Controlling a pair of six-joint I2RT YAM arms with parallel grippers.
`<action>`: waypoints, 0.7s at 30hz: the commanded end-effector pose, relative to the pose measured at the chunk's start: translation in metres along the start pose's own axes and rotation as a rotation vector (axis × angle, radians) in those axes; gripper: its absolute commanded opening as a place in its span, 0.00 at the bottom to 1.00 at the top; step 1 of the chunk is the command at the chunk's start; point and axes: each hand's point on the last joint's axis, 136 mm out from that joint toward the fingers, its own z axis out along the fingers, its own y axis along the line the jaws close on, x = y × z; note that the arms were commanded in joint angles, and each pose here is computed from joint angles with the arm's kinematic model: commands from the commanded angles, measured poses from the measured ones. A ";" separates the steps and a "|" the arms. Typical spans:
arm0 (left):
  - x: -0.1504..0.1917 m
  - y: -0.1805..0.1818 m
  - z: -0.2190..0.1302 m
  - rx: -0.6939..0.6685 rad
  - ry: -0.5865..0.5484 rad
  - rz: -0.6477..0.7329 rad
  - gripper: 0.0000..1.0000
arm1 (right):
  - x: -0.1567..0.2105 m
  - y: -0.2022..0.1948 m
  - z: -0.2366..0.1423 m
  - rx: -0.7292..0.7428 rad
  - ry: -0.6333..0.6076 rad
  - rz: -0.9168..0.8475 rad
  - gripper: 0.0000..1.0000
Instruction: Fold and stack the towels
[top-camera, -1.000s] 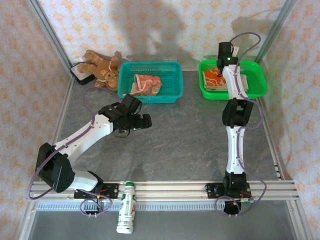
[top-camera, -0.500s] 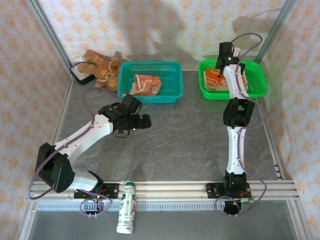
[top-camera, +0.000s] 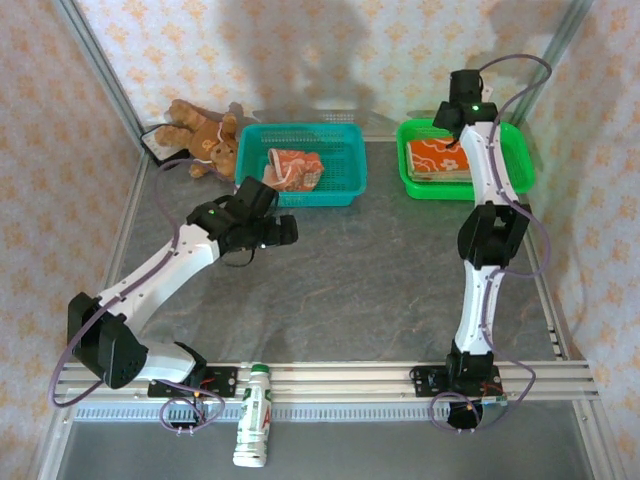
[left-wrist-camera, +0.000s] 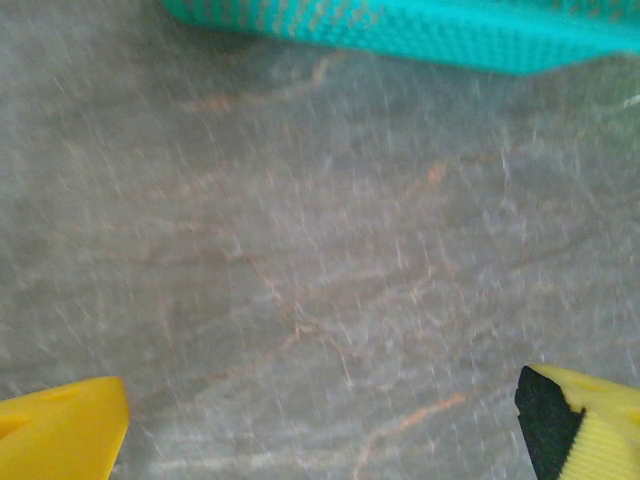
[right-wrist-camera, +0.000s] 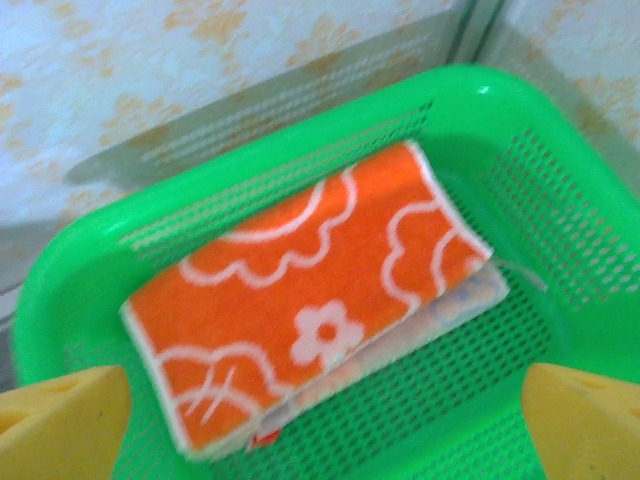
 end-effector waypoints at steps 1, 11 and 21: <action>-0.041 0.014 -0.002 -0.065 -0.105 0.032 1.00 | 0.005 0.030 -0.052 -0.158 0.005 0.003 0.99; -0.126 0.016 0.048 -0.140 -0.155 0.042 0.90 | 0.052 0.053 -0.137 -0.396 0.058 0.043 0.99; -0.159 -0.006 0.153 -0.137 -0.046 0.133 0.92 | 0.104 0.022 -0.170 -0.403 0.084 0.084 0.99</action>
